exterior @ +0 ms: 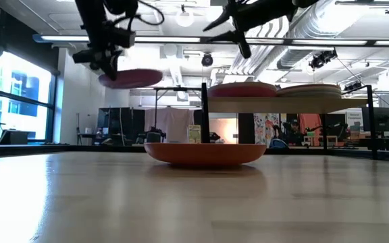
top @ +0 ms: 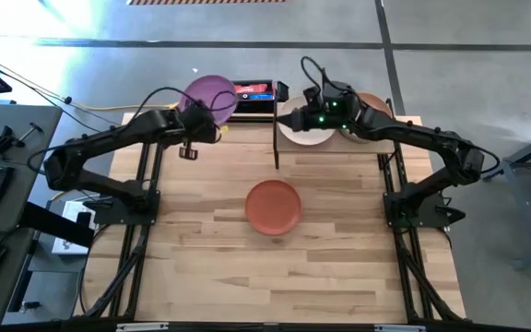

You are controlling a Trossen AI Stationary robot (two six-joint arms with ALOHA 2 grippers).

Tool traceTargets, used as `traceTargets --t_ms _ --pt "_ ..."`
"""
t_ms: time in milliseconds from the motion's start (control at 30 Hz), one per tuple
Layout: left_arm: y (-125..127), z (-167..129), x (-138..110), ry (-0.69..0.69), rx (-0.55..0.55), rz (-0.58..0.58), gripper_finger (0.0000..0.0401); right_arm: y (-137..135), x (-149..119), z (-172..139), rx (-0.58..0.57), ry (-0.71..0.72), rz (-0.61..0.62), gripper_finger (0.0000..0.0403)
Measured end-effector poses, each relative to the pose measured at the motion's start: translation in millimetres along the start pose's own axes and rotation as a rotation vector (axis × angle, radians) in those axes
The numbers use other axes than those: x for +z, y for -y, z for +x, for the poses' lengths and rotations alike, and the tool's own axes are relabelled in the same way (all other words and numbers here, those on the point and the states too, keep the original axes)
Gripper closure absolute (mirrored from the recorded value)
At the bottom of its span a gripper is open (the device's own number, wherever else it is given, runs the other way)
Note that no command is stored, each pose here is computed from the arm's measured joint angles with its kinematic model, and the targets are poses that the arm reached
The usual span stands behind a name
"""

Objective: Place and stack plates onto a shelf
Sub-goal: Stack the violet plate on top of the gray plate on the shelf

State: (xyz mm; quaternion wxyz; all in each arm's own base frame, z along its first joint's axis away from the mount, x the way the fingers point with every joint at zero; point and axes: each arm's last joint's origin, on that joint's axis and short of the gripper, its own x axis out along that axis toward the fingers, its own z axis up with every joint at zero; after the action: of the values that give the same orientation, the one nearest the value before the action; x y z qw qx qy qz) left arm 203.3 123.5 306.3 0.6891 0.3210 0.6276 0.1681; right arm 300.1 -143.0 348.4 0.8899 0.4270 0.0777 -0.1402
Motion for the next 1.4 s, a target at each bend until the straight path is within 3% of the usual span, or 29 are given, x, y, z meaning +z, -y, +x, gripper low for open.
traceTargets --t_ms 233,533,633,1100,1400 --pt "-0.3 -19.2 14.7 0.087 0.055 0.314 0.0398 -1.0 13.8 -3.8 0.061 0.057 -0.010 0.0300" --pt "18.4 -38.9 39.3 0.208 0.118 0.569 0.0398 -7.7 21.1 -17.3 -0.165 -0.038 -0.013 0.0300" --pt "23.9 -43.0 43.8 0.228 0.123 0.610 0.0398 -7.2 21.0 -21.1 -0.240 -0.050 0.000 0.0300" --pt "41.8 -41.5 63.0 0.251 0.096 0.726 0.0398 -6.7 -2.9 2.8 -0.288 -0.160 0.000 0.0300" --pt "49.8 -40.4 71.2 0.246 0.088 0.712 0.0398 -6.0 -18.7 6.2 -0.402 -0.199 -0.003 0.0300"
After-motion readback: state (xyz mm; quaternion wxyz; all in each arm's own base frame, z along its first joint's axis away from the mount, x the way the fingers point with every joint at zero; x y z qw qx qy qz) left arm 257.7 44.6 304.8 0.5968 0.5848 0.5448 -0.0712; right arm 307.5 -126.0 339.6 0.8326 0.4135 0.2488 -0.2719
